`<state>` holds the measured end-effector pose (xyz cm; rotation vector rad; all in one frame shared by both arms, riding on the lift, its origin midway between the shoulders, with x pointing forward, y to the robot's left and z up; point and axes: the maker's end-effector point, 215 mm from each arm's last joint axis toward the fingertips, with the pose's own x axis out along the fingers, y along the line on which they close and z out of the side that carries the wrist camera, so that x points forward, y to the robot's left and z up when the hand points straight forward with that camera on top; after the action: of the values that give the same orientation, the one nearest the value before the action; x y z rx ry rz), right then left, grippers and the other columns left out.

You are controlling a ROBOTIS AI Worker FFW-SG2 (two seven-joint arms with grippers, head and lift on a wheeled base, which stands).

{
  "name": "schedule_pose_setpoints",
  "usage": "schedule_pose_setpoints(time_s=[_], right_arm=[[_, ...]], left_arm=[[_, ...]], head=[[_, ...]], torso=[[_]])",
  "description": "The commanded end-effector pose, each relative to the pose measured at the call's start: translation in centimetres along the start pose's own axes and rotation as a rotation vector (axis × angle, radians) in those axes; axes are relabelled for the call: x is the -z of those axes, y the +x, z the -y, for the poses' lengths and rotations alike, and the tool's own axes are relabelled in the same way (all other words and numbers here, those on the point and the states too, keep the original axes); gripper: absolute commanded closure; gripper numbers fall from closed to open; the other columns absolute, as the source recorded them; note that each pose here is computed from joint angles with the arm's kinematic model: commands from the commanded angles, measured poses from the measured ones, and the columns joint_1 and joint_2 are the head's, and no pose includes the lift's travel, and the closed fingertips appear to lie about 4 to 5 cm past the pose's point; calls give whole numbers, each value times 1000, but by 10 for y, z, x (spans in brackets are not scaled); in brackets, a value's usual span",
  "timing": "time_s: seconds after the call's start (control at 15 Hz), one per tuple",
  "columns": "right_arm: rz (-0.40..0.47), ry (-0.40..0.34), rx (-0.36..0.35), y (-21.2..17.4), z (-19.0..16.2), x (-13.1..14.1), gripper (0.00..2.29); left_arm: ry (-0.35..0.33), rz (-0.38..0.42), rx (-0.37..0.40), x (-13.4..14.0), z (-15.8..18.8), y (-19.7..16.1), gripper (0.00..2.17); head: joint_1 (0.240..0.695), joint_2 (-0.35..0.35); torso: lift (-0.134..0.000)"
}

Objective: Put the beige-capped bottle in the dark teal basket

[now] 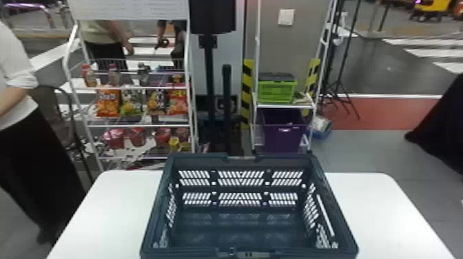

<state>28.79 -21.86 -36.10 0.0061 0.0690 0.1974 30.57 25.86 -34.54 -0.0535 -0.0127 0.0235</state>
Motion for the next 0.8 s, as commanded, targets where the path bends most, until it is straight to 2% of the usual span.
schedule_pose_setpoints(time_s=[0.0, 0.53, 0.73], right_arm=[[0, -1, 1, 0, 1, -1, 2283], [0, -2, -6, -1, 0, -2, 2283], [33, -14, -8, 1, 0, -26, 2283]], left_arm=[[0, 1, 0, 0, 0, 0, 157], [2, -2, -1, 1, -1, 0, 157], [3, -3, 0, 1, -1, -1, 157]], head=[[499, 0], [499, 0], [499, 0]], torso=[[0], [0], [0]])
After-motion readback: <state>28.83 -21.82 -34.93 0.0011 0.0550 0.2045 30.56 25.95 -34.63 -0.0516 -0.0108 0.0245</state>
